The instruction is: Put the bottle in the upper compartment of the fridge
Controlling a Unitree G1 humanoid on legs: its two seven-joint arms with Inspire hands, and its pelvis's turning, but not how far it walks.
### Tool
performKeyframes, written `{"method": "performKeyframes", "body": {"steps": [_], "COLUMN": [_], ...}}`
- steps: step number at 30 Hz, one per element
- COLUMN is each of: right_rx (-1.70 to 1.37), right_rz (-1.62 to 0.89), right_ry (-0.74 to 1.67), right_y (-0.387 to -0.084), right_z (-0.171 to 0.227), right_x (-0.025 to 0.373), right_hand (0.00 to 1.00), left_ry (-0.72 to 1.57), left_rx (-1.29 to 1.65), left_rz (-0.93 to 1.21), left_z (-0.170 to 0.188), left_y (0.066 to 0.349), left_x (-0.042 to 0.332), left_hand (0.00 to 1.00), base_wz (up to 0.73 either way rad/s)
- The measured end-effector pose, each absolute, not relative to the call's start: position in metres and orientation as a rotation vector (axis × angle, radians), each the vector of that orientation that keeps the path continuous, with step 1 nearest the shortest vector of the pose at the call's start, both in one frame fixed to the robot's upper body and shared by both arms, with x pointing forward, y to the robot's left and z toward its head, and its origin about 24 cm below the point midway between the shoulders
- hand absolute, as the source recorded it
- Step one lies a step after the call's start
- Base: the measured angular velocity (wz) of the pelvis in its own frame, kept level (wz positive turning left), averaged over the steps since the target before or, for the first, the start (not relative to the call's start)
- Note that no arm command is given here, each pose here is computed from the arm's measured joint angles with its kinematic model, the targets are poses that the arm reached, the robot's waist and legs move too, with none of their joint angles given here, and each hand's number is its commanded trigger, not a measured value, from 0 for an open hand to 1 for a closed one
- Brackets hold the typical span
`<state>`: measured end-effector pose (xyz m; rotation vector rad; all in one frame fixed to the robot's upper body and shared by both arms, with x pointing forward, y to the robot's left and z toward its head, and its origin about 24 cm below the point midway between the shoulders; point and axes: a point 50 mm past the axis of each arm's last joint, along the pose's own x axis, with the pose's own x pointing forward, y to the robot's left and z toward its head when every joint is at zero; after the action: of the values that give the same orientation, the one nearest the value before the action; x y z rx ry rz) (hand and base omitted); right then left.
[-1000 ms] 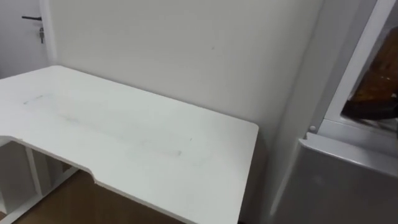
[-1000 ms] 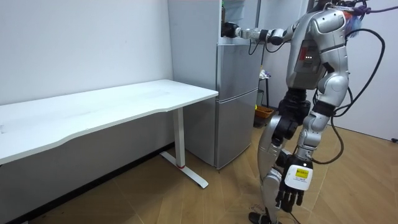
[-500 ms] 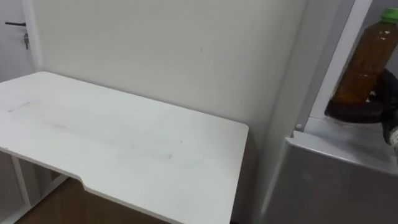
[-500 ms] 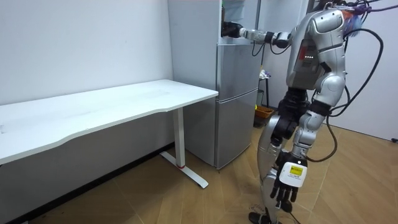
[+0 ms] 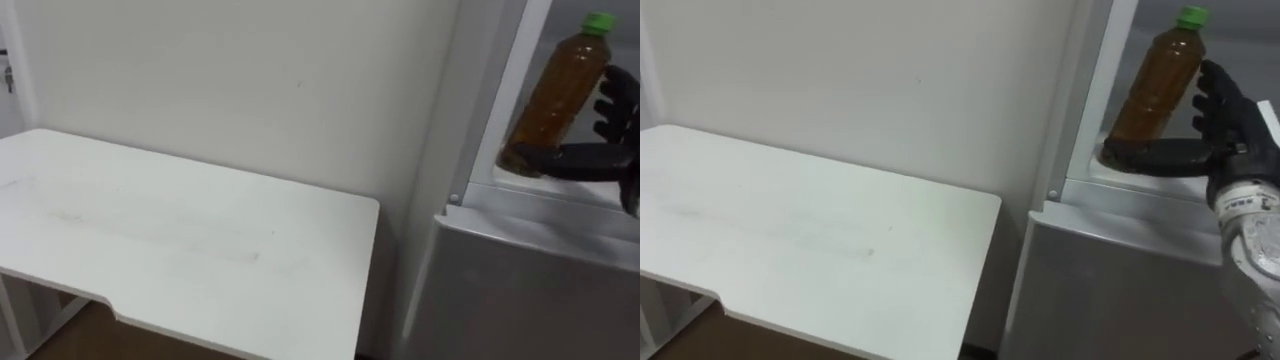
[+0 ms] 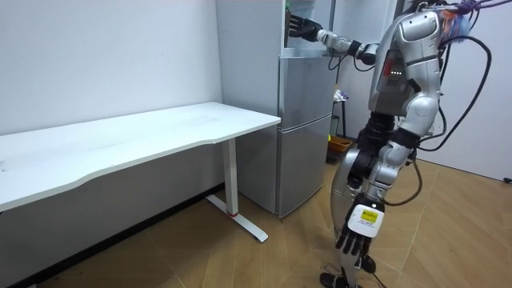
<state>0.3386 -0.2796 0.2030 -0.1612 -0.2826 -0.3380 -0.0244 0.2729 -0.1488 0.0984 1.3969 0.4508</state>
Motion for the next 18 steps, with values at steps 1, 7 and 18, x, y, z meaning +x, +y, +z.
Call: {"method": "performKeyframes", "body": {"steps": [1, 7, 18], "right_rx": [-0.173, -0.164, -0.075], "right_rz": [-0.342, -0.361, -0.365], "right_ry": [-0.283, -0.298, -0.327], "right_y": [-0.279, -0.279, -0.267], "right_z": [0.2, 0.187, 0.169], "right_x": [0.337, 0.322, 0.297], "right_hand": [0.0, 0.0, 0.0], "left_ry": [1.386, 1.346, 1.317], "left_rx": [0.106, 0.101, 0.073], "left_rz": [0.444, 0.432, 0.414], "left_z": [-0.149, -0.15, -0.153], "left_y": [0.274, 0.27, 0.26], "left_x": [-0.021, -0.008, -0.005], "left_hand": [0.0, 0.0, 0.0], "base_wz": [0.0, -0.02, -0.11]}}
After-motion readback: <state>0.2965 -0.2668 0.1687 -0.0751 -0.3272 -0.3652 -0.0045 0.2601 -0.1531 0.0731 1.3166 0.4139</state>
